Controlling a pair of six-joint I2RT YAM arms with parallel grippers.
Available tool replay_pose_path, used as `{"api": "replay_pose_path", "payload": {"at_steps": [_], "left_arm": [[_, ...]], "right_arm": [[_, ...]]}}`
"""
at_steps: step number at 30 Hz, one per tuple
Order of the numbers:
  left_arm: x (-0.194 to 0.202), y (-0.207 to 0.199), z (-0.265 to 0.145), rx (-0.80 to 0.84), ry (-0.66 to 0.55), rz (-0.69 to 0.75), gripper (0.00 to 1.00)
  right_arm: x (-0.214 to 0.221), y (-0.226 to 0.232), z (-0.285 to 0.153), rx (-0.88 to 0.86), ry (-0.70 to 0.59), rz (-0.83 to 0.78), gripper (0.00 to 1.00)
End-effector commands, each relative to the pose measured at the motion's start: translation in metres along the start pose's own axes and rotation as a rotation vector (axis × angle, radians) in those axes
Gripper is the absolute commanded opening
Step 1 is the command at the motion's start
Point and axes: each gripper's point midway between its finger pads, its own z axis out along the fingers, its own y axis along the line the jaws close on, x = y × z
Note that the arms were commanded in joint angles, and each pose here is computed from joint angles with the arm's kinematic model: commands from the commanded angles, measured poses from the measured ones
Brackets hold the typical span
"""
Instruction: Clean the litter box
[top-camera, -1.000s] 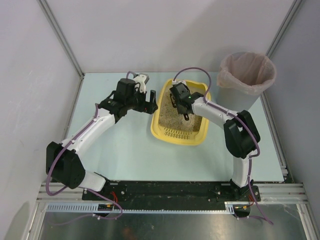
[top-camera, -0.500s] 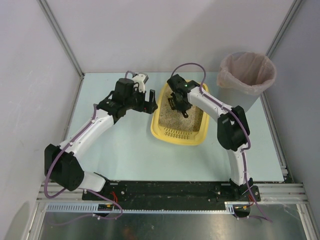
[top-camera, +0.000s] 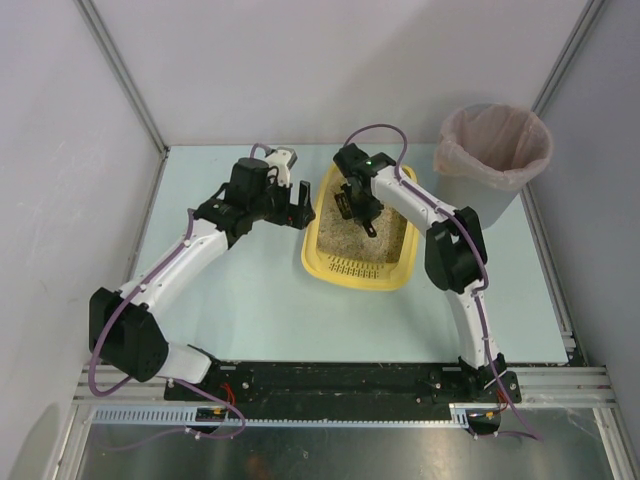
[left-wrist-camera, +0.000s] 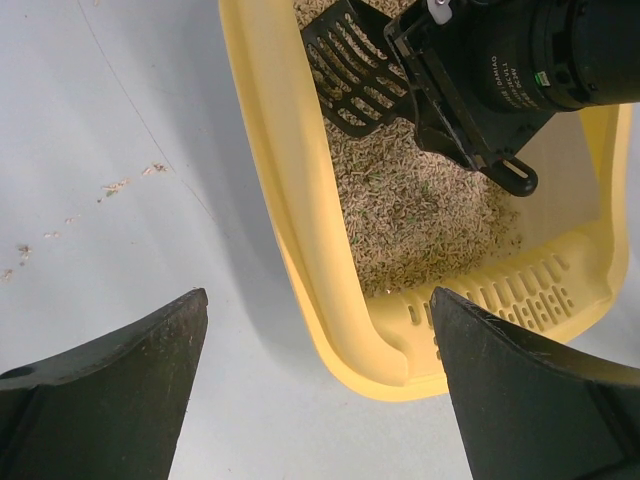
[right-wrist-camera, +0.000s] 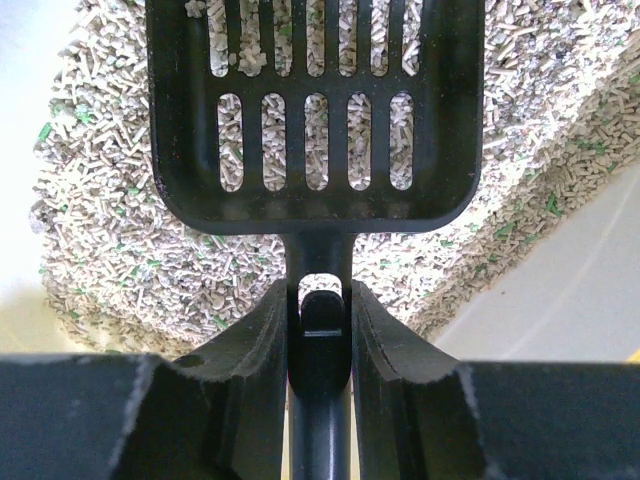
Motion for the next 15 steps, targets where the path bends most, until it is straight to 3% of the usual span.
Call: {"api": "replay_pose_path", "payload": {"at_steps": [1, 8, 11, 12, 14, 15], "left_arm": [[-0.012, -0.001, -0.008, 0.011, -0.048, 0.008, 0.97], [-0.013, -0.002, -0.009, 0.013, -0.055, 0.020, 0.96], [-0.014, -0.002, -0.010, 0.016, -0.064, 0.023, 0.97], [-0.015, -0.002, -0.011, 0.015, -0.067, 0.023, 0.97], [-0.014, -0.002, -0.011, 0.012, -0.069, 0.022, 0.97], [-0.015, -0.002, -0.011, 0.013, -0.072, 0.021, 0.97]], "right_arm": [[-0.013, 0.000, -0.003, -0.013, -0.026, 0.014, 0.00], [-0.029, -0.001, -0.022, 0.056, -0.165, -0.022, 0.00], [-0.021, -0.008, -0.034, 0.105, -0.229, -0.038, 0.00], [-0.001, -0.013, -0.025, 0.122, -0.192, -0.049, 0.00], [-0.004, -0.019, -0.045, 0.119, -0.272, -0.022, 0.00], [0.017, -0.024, -0.038, 0.130, -0.246, -0.033, 0.00]]}}
